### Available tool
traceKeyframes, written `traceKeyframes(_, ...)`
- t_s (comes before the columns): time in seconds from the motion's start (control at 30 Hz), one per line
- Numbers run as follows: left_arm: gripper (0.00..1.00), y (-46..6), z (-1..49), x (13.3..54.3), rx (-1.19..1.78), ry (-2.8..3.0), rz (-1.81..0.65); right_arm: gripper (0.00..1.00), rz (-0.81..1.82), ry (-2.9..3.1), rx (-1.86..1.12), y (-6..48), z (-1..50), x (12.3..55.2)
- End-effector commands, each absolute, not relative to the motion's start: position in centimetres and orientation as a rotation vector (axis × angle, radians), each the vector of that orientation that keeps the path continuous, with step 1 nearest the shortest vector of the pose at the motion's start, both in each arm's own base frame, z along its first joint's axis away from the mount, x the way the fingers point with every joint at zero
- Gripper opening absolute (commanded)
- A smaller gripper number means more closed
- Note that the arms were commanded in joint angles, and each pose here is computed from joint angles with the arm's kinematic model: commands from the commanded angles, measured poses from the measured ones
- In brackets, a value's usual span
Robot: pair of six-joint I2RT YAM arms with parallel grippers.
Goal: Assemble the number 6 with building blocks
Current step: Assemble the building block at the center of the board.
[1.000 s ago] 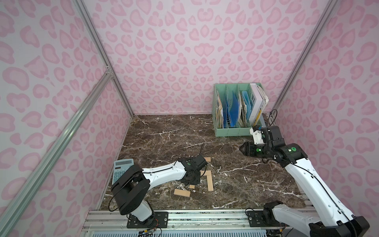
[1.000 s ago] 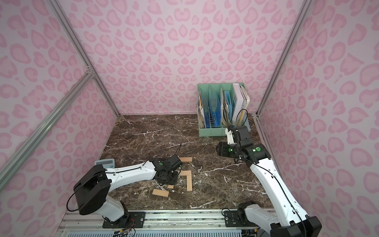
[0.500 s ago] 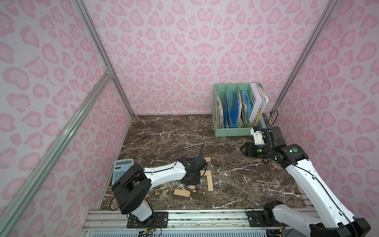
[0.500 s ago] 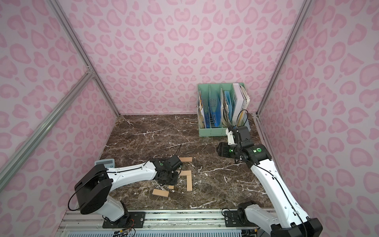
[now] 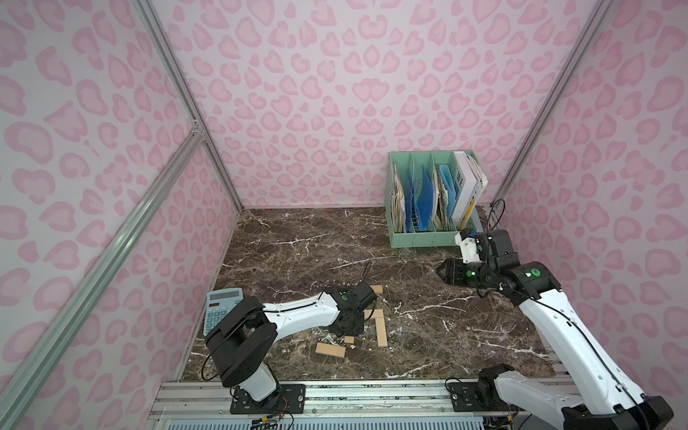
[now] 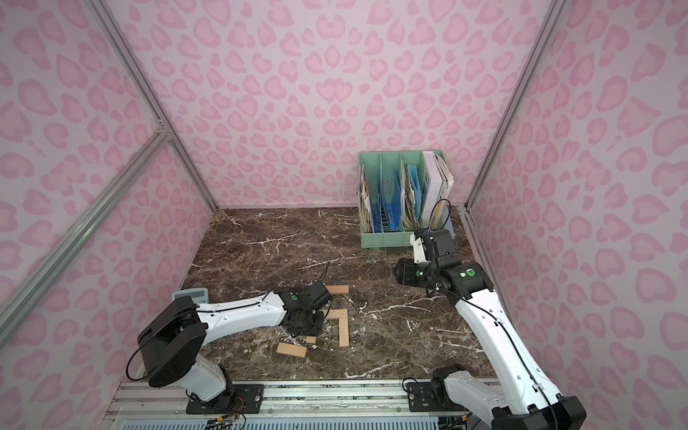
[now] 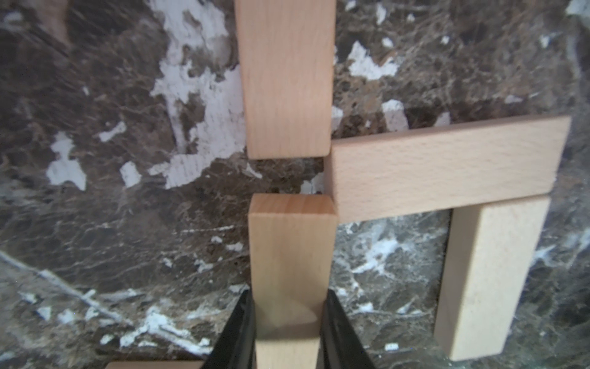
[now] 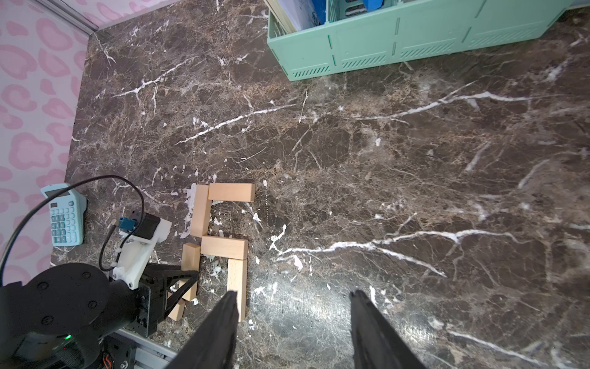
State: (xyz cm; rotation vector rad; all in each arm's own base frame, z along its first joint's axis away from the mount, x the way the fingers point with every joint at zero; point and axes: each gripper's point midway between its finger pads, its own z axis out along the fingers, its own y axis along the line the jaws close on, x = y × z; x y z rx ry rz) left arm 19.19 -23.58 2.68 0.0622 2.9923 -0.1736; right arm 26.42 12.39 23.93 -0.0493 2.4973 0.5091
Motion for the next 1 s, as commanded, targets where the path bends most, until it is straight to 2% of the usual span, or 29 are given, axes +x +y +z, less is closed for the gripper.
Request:
traceKeyframes(0.0,0.25,-23.78,2.7,19.26,0.059,2.998,-0.175,0.59,0.493,2.494,-0.052,12.17,24.07,26.41)
traceKeyframes(0.7,0.27,-23.36,2.68,19.24,0.037,3.002,-0.143,0.59,0.489,2.483,-0.069,12.22,24.38,26.65)
traceKeyframes(0.73,0.29,-23.38,2.69,19.24,0.039,3.001,-0.143,0.59,0.491,2.485,-0.069,12.26,24.38,26.68)
traceKeyframes(0.9,0.53,-23.46,2.94,19.37,0.058,2.999,-0.139,0.58,0.495,2.483,-0.071,12.3,24.45,26.59)
traceKeyframes(0.97,0.58,-23.46,3.1,19.46,0.06,2.991,-0.143,0.58,0.494,2.482,-0.069,12.25,24.46,26.58)
